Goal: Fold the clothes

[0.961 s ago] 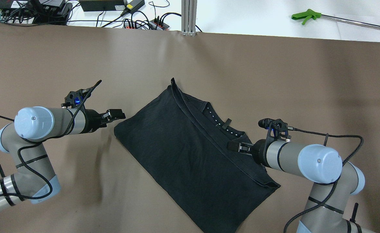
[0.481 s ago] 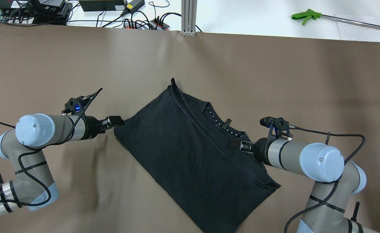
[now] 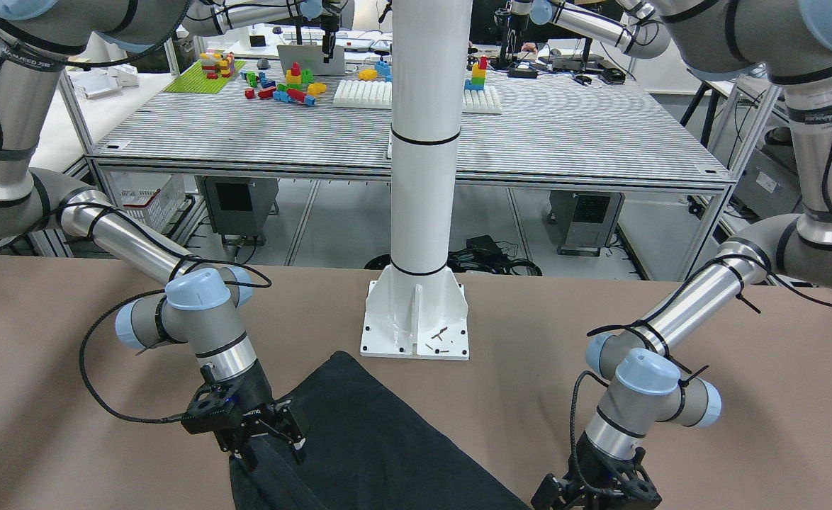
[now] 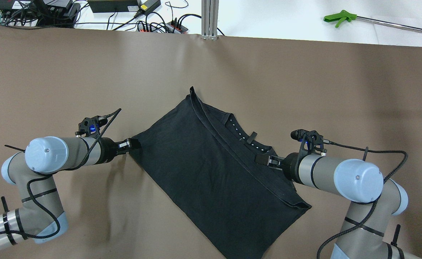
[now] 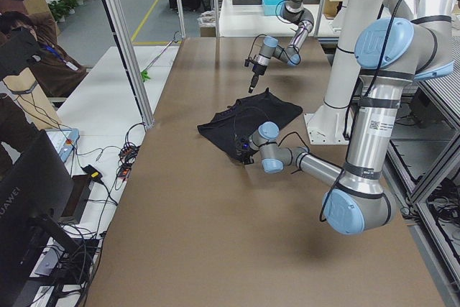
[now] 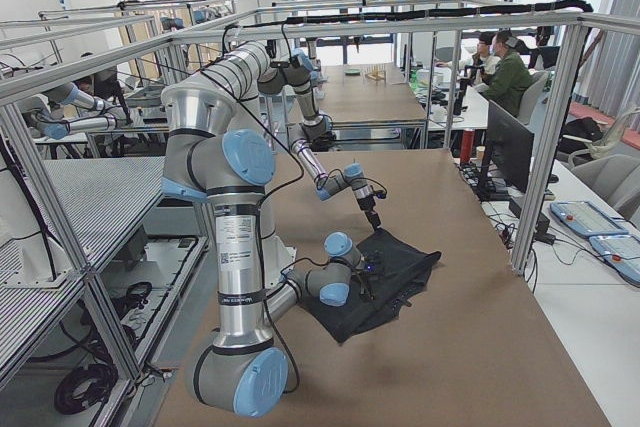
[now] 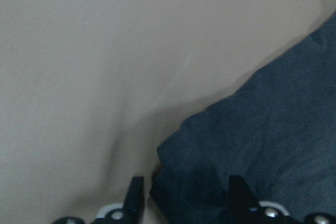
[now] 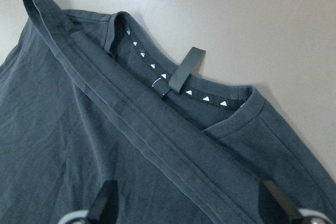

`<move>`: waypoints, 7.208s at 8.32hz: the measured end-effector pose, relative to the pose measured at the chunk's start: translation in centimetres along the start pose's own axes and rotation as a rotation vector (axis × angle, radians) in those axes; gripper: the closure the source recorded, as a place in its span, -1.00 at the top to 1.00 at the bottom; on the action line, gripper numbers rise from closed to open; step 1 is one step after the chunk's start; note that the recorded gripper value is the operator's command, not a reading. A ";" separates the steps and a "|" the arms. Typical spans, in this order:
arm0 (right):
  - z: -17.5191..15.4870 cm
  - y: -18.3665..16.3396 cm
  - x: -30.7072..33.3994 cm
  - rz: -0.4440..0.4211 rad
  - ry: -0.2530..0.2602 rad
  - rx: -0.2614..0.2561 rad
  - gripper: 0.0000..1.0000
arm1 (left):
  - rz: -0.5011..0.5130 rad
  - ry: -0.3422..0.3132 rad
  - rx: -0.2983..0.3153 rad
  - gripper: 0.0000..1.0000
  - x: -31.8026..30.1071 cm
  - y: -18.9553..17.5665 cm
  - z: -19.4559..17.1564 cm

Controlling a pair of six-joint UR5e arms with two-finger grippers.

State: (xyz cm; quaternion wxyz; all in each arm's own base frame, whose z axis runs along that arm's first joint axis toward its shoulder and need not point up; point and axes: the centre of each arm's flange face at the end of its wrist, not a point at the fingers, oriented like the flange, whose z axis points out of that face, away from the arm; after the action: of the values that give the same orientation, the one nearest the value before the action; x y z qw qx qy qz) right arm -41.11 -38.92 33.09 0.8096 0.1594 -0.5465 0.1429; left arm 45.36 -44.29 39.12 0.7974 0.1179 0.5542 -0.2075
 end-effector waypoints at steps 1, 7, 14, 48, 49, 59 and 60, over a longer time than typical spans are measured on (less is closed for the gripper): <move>0.0 0.0 0.0 0.001 0.001 0.001 0.89 | 0.002 0.002 -0.004 -0.96 0.2 0.3 0.1; 0.0 0.0 0.1 0.000 0.001 0.000 0.89 | 0.000 0.021 -0.011 -1.00 0.9 -0.4 -0.9; 0.1 0.3 1.4 0.000 0.023 -0.005 0.89 | 0.053 -0.145 0.126 -1.00 9.5 -10.3 4.6; 18.7 -8.8 -11.5 -0.407 0.397 0.189 0.76 | 0.092 -0.099 0.145 0.89 23.3 -25.2 2.9; 18.8 -8.7 -11.2 -0.411 0.402 0.185 0.76 | 0.092 -0.100 0.144 0.89 23.3 -25.2 2.9; 16.6 -12.4 -6.3 -0.466 0.434 0.170 0.76 | 0.091 -0.092 0.135 0.89 24.1 -23.8 3.5; 16.5 -12.6 -5.4 -0.473 0.439 0.161 0.76 | 0.091 -0.092 0.135 0.89 24.2 -23.7 3.5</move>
State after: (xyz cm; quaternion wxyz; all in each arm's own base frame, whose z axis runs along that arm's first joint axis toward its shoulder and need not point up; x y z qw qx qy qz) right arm -51.78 -57.51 32.57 0.9036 0.3106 -0.2940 0.0248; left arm 44.59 -71.59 18.83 0.8210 0.1870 0.4956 -0.2131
